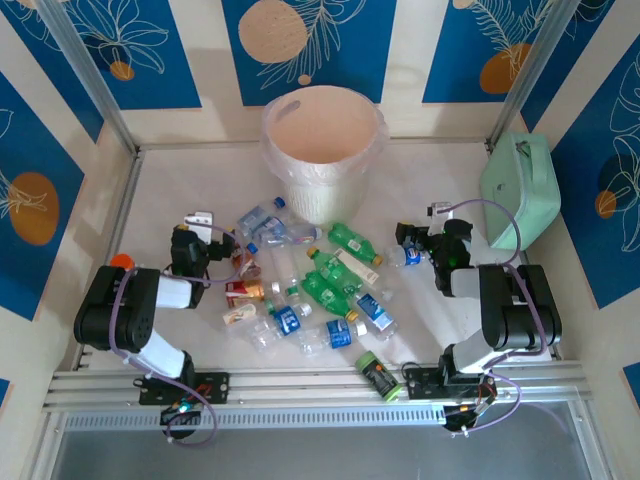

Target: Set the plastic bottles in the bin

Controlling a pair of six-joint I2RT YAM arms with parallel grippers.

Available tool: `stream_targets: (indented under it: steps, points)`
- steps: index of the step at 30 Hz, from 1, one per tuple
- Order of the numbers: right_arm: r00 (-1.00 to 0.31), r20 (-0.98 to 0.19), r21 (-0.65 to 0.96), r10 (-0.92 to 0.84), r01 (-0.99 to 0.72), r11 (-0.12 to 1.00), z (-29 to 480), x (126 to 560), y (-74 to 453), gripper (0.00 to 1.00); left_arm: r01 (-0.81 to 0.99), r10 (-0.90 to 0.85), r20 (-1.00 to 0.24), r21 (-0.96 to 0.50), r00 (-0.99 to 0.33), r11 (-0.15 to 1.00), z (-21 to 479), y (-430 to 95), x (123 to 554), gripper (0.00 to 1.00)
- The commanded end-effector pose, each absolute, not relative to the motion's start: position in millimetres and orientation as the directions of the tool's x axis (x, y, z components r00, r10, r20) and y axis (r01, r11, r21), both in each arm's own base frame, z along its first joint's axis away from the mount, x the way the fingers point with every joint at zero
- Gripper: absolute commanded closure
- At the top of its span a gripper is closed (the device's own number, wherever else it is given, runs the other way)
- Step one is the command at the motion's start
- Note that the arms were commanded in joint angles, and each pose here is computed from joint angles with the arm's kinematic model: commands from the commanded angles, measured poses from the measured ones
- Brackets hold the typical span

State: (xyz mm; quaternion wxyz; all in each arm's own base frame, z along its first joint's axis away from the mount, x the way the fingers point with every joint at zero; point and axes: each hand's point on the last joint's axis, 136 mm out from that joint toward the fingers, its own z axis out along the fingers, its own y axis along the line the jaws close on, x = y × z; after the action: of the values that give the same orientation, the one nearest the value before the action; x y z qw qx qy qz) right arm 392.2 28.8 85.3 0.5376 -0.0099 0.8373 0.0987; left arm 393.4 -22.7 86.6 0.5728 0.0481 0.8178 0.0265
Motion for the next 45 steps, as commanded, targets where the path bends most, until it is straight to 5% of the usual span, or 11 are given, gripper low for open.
stream_targets:
  steps: [1,24,27,30,33,35,36,38,43,45]
  points:
    - [-0.390,-0.918,0.141,0.073,-0.149,0.979,94,396,32,0.01,0.063,0.105,-0.941,0.089,-0.323,0.994,92,-25,397,0.00]
    - [-0.388,-0.918,0.145,0.076,-0.151,0.978,95,396,32,0.01,0.065,0.095,-0.940,0.078,-0.328,0.995,91,-23,397,0.00]
    - [-0.406,-0.907,0.143,0.111,-0.048,0.989,108,402,17,0.01,0.038,0.087,-0.942,0.078,-0.323,0.996,95,-19,398,0.00]
    - [-0.493,-0.820,0.212,0.291,0.211,0.954,165,400,-10,0.01,-0.072,0.060,-0.924,0.094,-0.378,0.993,123,0,398,0.00]
    - [-0.460,-0.665,0.370,0.588,0.482,0.795,217,366,-30,0.01,-0.244,-0.084,-0.940,-0.001,-0.330,0.970,185,19,393,0.00]
    - [-0.428,-0.509,0.402,0.747,0.649,0.646,196,333,-37,0.00,-0.243,-0.203,-0.917,-0.122,-0.345,0.962,212,10,387,0.05]
    - [-0.482,-0.430,0.459,0.763,0.611,0.645,190,332,-25,0.10,-0.231,-0.248,-0.900,-0.171,-0.360,0.958,221,3,385,0.07]
    - [-0.539,-0.331,0.368,0.775,0.682,0.632,174,304,-15,0.19,-0.219,-0.312,-0.858,-0.240,-0.409,0.946,228,-14,375,0.07]
    - [-0.740,-0.466,0.069,0.485,0.516,0.854,179,266,35,0.20,-0.067,-0.295,-0.824,-0.301,-0.484,0.951,231,-79,342,0.03]
    - [-0.791,-0.417,0.043,0.447,0.475,0.879,178,253,51,0.25,-0.001,-0.241,-0.815,-0.283,-0.527,0.959,226,-105,329,0.03]
